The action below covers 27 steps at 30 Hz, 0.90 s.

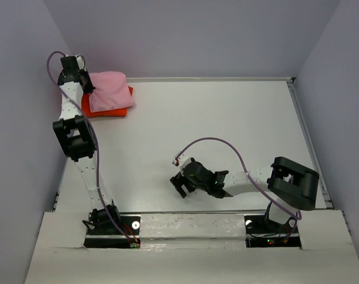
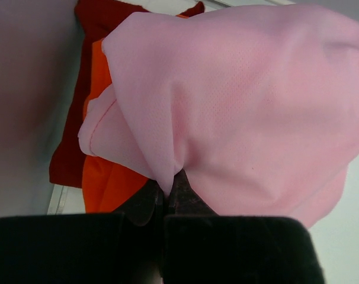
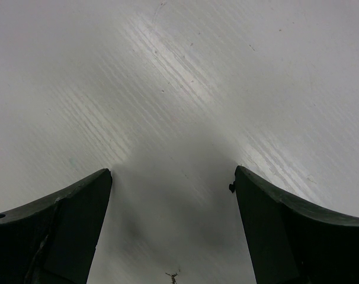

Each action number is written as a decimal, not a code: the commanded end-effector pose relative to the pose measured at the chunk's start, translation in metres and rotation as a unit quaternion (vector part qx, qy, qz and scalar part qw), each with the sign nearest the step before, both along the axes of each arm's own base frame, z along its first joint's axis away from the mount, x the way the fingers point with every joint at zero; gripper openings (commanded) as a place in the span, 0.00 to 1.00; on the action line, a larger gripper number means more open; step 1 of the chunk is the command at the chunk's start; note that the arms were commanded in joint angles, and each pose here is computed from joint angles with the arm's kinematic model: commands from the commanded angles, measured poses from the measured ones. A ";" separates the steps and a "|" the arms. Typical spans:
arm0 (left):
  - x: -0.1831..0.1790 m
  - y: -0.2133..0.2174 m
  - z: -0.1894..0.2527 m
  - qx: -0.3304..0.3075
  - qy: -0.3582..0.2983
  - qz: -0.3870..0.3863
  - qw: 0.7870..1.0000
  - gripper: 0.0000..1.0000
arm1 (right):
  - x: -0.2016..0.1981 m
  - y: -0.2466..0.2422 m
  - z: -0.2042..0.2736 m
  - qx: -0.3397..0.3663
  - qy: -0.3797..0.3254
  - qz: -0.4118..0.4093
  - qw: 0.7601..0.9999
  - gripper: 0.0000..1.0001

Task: Fold and stack the t-shirts
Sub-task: Put the neatly folded tshirt into the corner of the board with the left arm

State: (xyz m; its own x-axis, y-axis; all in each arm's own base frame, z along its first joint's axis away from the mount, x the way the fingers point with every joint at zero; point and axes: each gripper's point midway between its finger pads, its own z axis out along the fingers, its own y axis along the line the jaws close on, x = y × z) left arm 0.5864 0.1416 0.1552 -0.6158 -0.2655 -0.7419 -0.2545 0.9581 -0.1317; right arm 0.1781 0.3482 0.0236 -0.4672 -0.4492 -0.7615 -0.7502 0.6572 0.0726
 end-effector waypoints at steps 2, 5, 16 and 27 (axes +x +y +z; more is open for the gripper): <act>-0.009 0.034 0.003 0.030 0.002 0.044 0.999 0.00 | -0.014 -0.012 -0.023 -0.034 0.026 0.008 0.999 0.89; -0.014 0.048 -0.003 0.029 0.009 0.065 0.997 0.00 | -0.015 -0.012 -0.023 -0.032 0.027 0.009 0.999 0.89; -0.015 0.050 -0.004 0.024 0.007 0.068 0.997 0.99 | -0.015 -0.013 -0.022 -0.031 0.026 0.009 0.999 0.89; -0.005 0.030 0.096 -0.003 -0.104 0.038 0.994 0.99 | -0.015 -0.012 -0.019 -0.028 0.026 0.009 0.999 0.90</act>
State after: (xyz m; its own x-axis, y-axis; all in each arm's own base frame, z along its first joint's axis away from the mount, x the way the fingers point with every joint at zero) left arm 0.5723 0.1848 0.1408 -0.6030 -0.3349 -0.7241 -0.3683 0.9220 -0.1196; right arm 0.1781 0.3483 0.0236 -0.4672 -0.4490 -0.7617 -0.7504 0.6570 0.0730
